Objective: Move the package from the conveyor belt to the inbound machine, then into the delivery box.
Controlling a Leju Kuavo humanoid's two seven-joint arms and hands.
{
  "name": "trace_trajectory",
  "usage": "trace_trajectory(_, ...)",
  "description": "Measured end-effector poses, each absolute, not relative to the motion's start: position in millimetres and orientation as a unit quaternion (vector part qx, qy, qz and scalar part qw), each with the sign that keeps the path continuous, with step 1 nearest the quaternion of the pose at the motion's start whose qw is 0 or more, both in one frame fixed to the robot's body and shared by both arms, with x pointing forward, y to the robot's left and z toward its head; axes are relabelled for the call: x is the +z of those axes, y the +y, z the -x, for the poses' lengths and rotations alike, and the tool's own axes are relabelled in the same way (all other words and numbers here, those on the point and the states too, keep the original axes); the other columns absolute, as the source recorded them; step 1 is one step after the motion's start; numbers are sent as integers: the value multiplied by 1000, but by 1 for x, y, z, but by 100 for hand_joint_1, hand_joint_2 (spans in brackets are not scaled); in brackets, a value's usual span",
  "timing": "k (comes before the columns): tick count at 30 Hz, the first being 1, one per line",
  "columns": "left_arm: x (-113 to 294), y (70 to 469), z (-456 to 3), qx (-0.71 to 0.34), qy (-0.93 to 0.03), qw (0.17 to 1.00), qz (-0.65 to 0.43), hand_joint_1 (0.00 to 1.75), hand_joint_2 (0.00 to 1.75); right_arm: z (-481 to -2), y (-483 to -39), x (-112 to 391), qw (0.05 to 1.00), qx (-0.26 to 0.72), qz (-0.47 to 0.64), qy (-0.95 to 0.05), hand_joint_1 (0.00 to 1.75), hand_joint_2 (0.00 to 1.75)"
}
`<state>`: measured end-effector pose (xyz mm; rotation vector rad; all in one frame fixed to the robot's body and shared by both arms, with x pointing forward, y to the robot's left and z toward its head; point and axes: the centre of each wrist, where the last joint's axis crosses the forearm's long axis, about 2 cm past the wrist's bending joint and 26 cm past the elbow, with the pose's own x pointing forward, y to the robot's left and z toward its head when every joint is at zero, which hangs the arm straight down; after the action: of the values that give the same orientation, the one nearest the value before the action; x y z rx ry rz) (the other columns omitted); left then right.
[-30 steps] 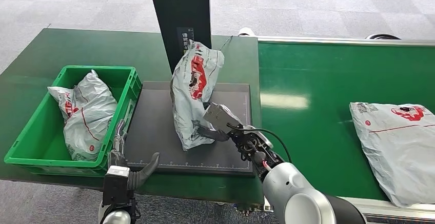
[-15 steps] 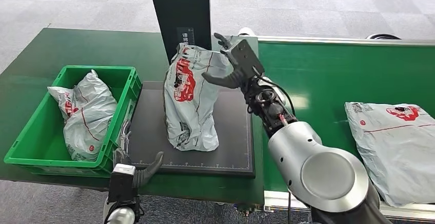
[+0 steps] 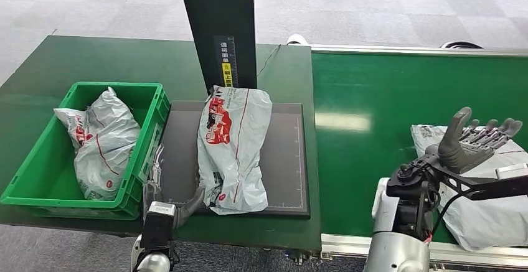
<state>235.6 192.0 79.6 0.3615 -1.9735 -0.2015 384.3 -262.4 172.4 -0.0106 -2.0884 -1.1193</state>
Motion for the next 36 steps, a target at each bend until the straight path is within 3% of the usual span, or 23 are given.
trace_trajectory(4, 86, 186, -237, -111, -832, 519, -159, 0, 175, -338, -186, 193, 373, -209, 8, -904, 0, 175)
trace_trajectory(6, 89, 182, -237, -128, -831, 516, -161, 0, 175, -314, -166, 193, 340, -92, 56, -934, 0, 175)
trace_trajectory(8, 94, 176, -238, -148, -829, 514, -163, 0, 175, -297, -157, 188, 321, -40, 82, -943, 0, 175)
trace_trajectory(18, 108, 150, -233, -216, -837, 483, -141, 0, 175, -265, -159, 160, 358, -32, 79, -930, 0, 175)
trace_trajectory(36, 91, 98, -256, -426, -754, 475, -157, 0, 175, -266, -159, 146, 384, -13, 59, -921, 0, 175)
